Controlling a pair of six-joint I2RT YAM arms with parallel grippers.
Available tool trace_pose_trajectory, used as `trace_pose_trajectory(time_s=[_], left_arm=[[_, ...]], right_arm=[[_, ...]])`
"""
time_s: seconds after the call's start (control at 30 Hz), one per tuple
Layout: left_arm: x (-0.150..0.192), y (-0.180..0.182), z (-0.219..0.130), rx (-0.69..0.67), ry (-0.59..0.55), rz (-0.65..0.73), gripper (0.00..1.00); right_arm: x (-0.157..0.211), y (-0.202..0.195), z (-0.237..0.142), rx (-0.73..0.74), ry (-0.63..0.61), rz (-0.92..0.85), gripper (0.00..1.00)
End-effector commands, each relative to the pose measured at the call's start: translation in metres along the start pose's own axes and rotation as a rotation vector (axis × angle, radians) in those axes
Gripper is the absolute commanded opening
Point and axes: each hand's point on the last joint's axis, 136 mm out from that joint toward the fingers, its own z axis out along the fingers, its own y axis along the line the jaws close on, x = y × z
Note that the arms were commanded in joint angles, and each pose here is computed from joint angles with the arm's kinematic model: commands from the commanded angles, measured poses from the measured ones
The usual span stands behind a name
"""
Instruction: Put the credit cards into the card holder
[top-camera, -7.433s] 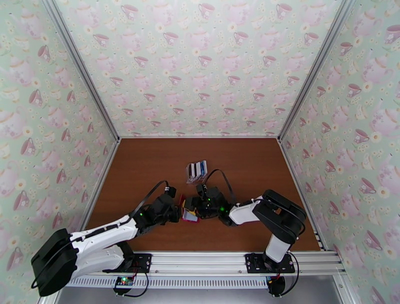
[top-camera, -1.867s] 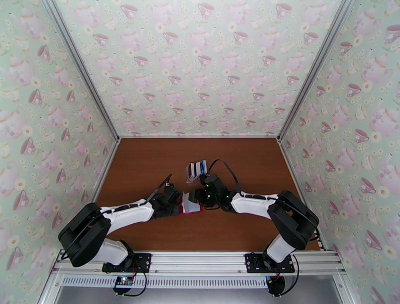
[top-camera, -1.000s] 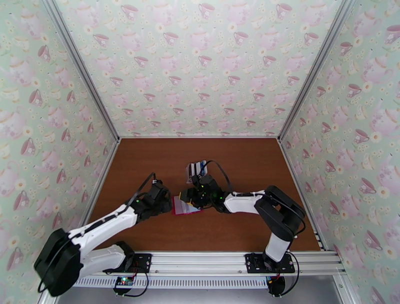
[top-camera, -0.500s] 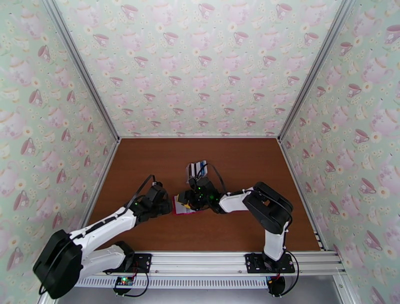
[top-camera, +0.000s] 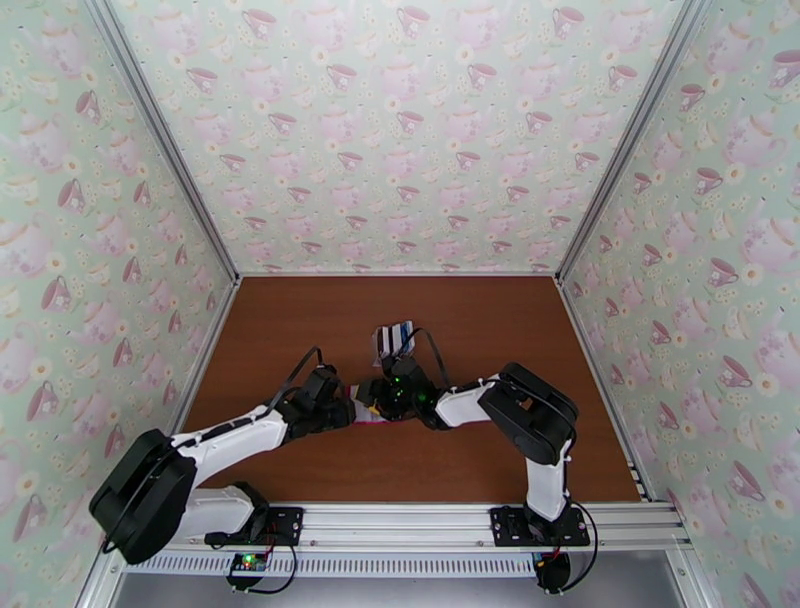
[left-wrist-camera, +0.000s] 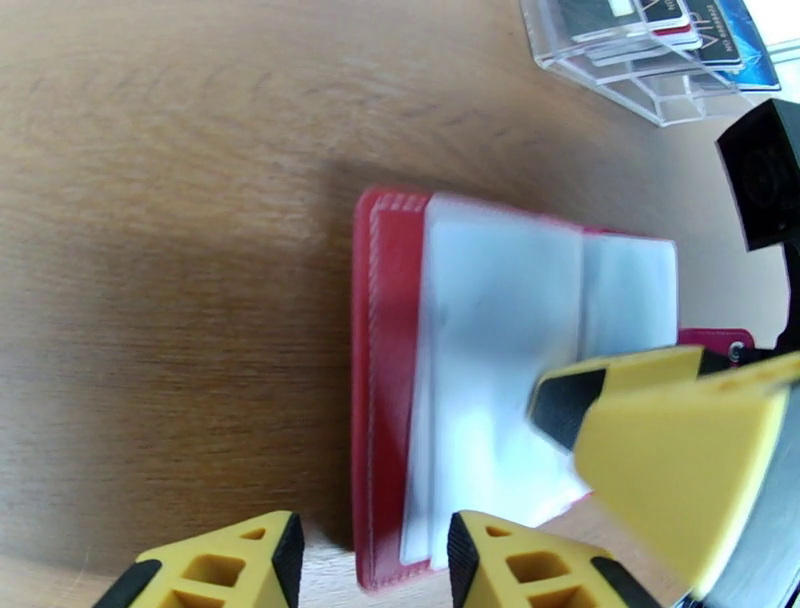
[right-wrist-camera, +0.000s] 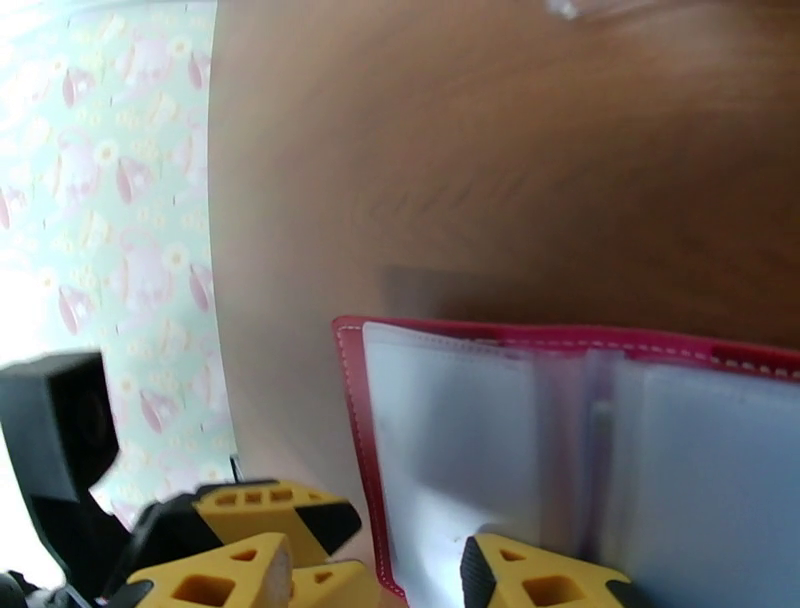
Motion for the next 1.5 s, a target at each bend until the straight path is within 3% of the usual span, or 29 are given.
trace_pose_trajectory(time_s=[0.0,0.2,0.33,0.4,0.67,0.9,1.1,1.47], left_arm=[[0.003,0.011,0.009,-0.061,0.032,0.009,0.43],[0.008,0.019,0.022,-0.118,0.069,0.02,0.38],[0.006,0.02,0.017,-0.114,0.05,0.011,0.18],[0.003,0.02,0.011,-0.109,0.03,0.009,0.17],[-0.011,0.011,-0.01,-0.063,-0.045,0.005,0.3],[-0.022,-0.001,-0.025,-0.004,-0.1,0.013,0.49],[-0.019,-0.009,-0.009,0.027,-0.059,0.028,0.5],[-0.006,0.01,0.023,-0.074,0.031,0.028,0.44]], right_arm=[[-0.002,-0.031,0.004,0.07,-0.048,0.075,0.51],[-0.004,0.012,-0.003,-0.055,-0.03,0.03,0.52],[-0.006,0.03,-0.017,-0.065,-0.034,-0.028,0.53],[-0.008,0.03,-0.02,-0.03,-0.042,-0.063,0.54],[-0.01,0.02,-0.011,0.028,-0.018,-0.075,0.53],[-0.009,0.007,0.0,0.052,-0.002,-0.065,0.53],[-0.006,-0.002,0.008,0.052,0.013,-0.045,0.53],[-0.001,-0.016,0.008,0.089,0.013,-0.022,0.53]])
